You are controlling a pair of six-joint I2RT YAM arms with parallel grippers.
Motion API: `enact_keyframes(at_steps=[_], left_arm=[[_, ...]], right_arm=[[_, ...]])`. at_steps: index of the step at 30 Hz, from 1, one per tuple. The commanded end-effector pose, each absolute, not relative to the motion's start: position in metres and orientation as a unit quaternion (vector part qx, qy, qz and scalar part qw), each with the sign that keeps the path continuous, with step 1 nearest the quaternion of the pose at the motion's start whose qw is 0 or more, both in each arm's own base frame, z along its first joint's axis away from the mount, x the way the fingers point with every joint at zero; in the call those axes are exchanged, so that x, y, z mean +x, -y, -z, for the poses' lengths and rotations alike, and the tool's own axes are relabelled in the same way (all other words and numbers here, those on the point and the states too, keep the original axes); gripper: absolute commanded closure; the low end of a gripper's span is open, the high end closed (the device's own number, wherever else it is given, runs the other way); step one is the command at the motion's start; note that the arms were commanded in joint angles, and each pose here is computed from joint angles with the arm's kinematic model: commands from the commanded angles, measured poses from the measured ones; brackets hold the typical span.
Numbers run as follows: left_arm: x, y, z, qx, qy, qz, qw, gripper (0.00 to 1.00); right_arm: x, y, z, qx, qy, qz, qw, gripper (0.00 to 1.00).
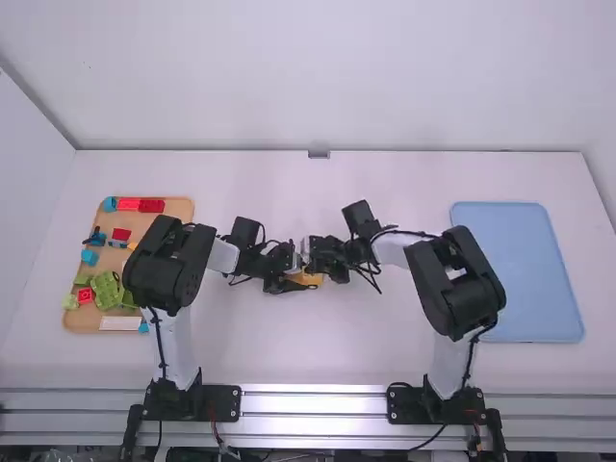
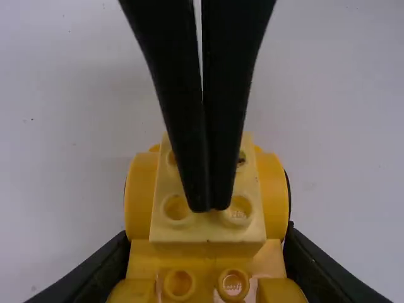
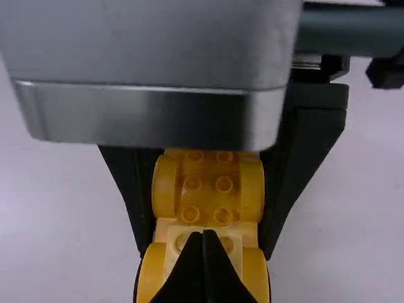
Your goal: Assemble lego blocks to make yellow taxi
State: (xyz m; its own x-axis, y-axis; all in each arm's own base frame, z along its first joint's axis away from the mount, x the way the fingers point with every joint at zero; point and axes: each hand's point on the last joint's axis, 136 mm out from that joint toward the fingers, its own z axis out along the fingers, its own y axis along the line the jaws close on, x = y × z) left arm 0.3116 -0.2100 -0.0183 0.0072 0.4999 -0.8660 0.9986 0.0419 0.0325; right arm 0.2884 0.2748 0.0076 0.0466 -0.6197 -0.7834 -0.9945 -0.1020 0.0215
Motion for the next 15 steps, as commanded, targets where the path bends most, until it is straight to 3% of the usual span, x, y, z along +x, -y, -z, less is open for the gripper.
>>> enact_keyframes(at_steps=[1, 8, 13, 14, 15], left_arm=[[0.305, 0.201, 0.036, 0.596, -0.652, 0.323, 0.34, 0.63], [0.306, 0.201, 0.036, 0.596, -0.651, 0.322, 0.341, 0.63], [0.305, 0.203, 0.034, 0.595, -0.648, 0.328, 0.343, 0.63], [0.305, 0.204, 0.031, 0.595, -0.643, 0.334, 0.349, 0.63], [0.305, 0.205, 0.03, 0.595, -0.639, 0.338, 0.352, 0.62]], right_arm=[[0.272, -0.243, 0.054, -0.668, -0.656, -0.29, 0.199, 1.0], [0.27, -0.229, 0.07, -0.668, -0.673, -0.268, 0.171, 1.0], [0.284, -0.243, 0.041, -0.665, -0.66, -0.29, 0.196, 1.0], [0.291, -0.246, 0.026, -0.663, -0.657, -0.295, 0.206, 0.98], [0.3, -0.248, 0.008, -0.66, -0.654, -0.297, 0.221, 0.86]])
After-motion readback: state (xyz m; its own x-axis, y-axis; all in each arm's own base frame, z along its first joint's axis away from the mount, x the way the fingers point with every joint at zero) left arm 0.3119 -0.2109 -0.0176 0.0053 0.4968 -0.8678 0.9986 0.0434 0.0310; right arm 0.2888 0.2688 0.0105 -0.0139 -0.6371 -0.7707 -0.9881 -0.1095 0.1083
